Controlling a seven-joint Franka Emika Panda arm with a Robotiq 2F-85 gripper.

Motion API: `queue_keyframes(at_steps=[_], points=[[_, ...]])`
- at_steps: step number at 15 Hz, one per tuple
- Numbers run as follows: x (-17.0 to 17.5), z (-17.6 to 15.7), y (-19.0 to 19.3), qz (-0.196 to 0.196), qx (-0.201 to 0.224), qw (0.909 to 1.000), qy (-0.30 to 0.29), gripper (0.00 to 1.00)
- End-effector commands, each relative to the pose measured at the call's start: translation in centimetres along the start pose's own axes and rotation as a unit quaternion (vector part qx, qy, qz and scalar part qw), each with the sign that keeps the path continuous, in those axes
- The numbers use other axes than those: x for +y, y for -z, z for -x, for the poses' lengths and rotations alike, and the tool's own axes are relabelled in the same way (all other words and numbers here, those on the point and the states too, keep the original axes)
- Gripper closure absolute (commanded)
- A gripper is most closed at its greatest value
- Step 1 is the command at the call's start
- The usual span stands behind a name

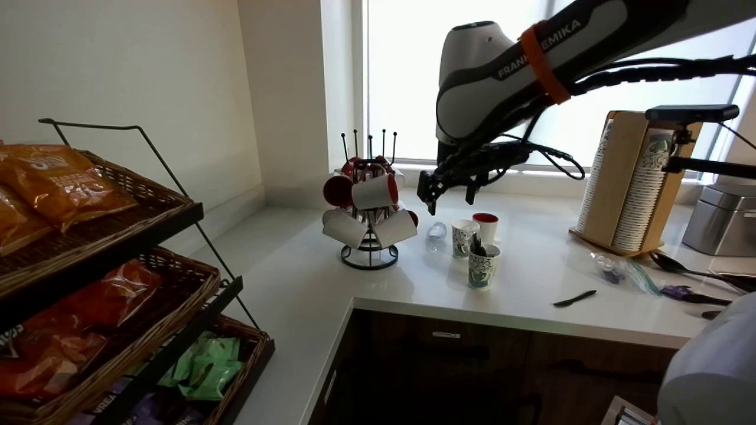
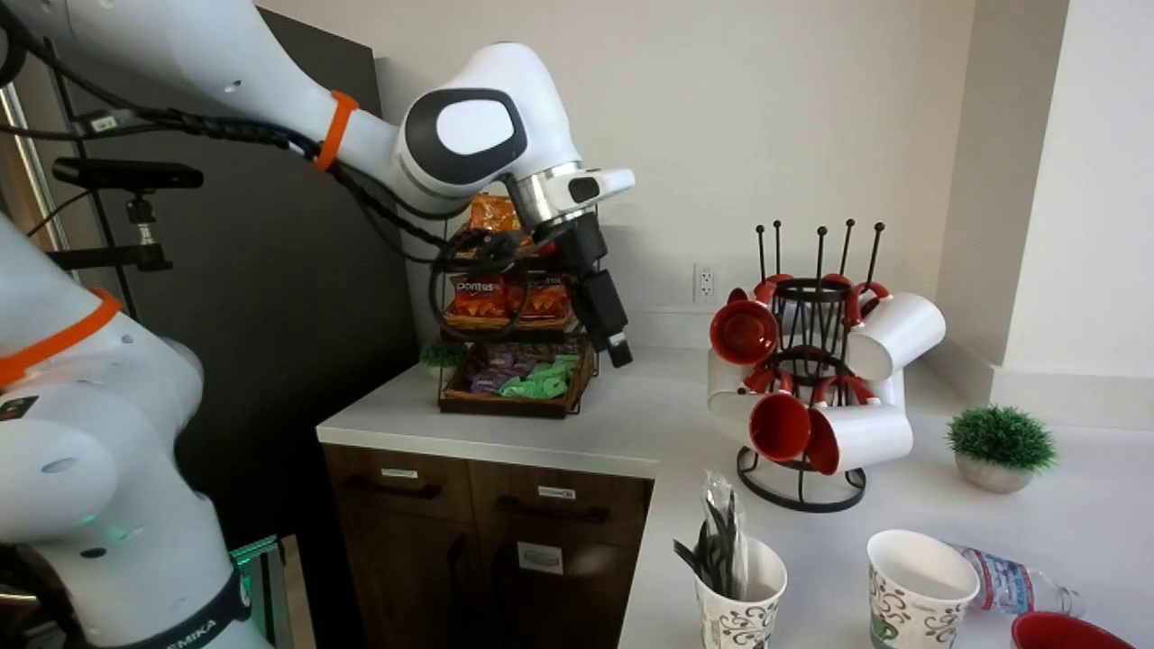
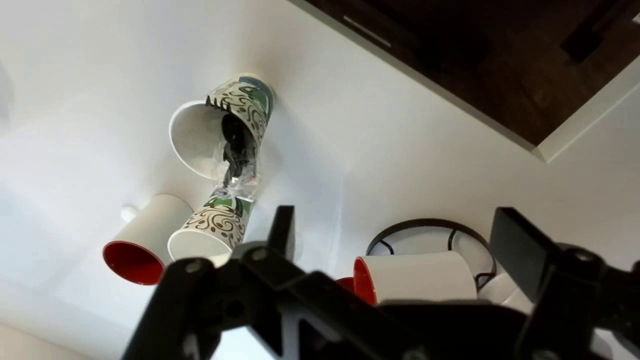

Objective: Take one spoon from the cup and place it on the table

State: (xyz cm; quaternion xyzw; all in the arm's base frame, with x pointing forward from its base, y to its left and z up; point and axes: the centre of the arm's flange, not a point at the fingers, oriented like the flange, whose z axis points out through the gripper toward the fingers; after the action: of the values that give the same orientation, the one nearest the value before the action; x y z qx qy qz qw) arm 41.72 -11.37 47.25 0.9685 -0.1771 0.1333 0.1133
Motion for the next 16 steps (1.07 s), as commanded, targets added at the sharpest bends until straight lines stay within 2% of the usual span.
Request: queue_keyframes(at_steps=[1, 3, 4, 5, 7, 11, 16], points=[[3.2, 3.7, -2.4, 0.023, 0.043, 0.9971, -0.058, 0.0], [6.1, 3.4, -3.3, 0.042, 0.064, 0.9931, -0.089, 0.0], [7.2, 3.5, -3.8, 0.05, 0.055, 0.9927, -0.095, 0.0], [5.6, 2.4, -2.7, 0.033, 0.047, 0.9957, -0.073, 0.0], [7.4, 2.7, -3.3, 0.043, 0.045, 0.9942, -0.088, 0.0], [7.4, 2.7, -3.3, 0.044, 0.045, 0.994, -0.089, 0.0], [8.3, 3.0, -5.3, 0.036, 0.07, 0.9903, -0.114, 0.0]])
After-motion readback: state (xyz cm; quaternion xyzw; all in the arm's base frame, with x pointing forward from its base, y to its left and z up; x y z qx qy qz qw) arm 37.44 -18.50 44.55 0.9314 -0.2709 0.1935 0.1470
